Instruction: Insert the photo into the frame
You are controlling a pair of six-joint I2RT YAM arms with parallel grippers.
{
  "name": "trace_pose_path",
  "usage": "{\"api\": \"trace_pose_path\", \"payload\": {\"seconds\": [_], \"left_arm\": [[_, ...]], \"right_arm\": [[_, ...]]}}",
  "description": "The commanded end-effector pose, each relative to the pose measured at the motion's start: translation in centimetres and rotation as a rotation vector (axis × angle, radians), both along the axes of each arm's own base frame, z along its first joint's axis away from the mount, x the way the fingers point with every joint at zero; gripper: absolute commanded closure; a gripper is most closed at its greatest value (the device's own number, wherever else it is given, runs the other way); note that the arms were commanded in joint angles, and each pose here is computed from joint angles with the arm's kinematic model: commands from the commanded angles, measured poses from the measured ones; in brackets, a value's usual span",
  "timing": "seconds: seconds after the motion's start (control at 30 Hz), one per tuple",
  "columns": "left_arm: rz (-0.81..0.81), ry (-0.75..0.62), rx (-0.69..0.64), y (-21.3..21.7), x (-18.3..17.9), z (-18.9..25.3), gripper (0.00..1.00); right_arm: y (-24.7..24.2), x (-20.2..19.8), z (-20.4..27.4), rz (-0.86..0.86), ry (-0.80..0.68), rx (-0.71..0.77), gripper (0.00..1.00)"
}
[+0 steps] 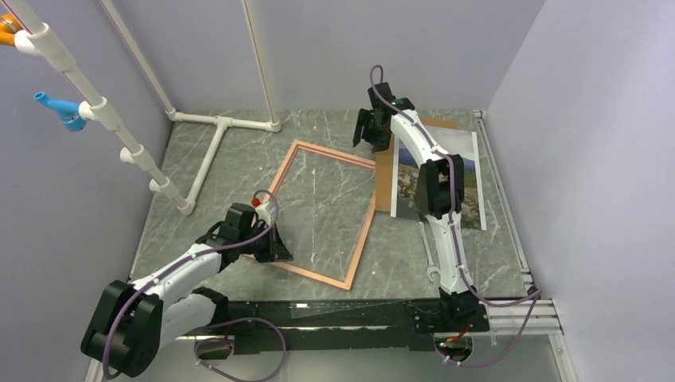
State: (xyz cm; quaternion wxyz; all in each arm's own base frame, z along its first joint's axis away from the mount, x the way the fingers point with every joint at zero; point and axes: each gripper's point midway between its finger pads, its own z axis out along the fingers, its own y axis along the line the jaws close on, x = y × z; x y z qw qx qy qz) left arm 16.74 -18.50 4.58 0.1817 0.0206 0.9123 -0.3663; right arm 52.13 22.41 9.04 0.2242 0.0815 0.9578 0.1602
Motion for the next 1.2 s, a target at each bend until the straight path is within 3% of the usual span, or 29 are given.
{"api": "trace_pose_path", "payload": {"seconds": [0.0, 0.4, 0.6, 0.97, 1.17], "left_arm": [[-0.02, -0.019, -0.008, -0.3, 0.2, 0.1, 1.0], [-0.023, -0.022, -0.002, -0.2, 0.1, 0.2, 1.0], [-0.024, -0.022, -0.004, -0.2, 0.1, 0.1, 1.0], [-0.027, -0.018, -0.005, -0.3, 0.1, 0.1, 1.0], [-0.025, -0.017, -0.005, -0.3, 0.1, 0.1, 1.0]], "right_arm": [[-0.6, -0.7, -2.3, 0.033, 0.045, -0.095, 0.34], [-2.5, 0.0, -5.5, -0.041, 0.071, -0.149, 0.5], [-6.1, 0.2, -5.2, -0.105, 0.074, -0.187, 0.51], [-9.8, -1.2, -5.1, -0.123, 0.119, -0.189, 0.26], [-9.8, -2.6, -4.5, -0.106, 0.127, -0.142, 0.2]]}}
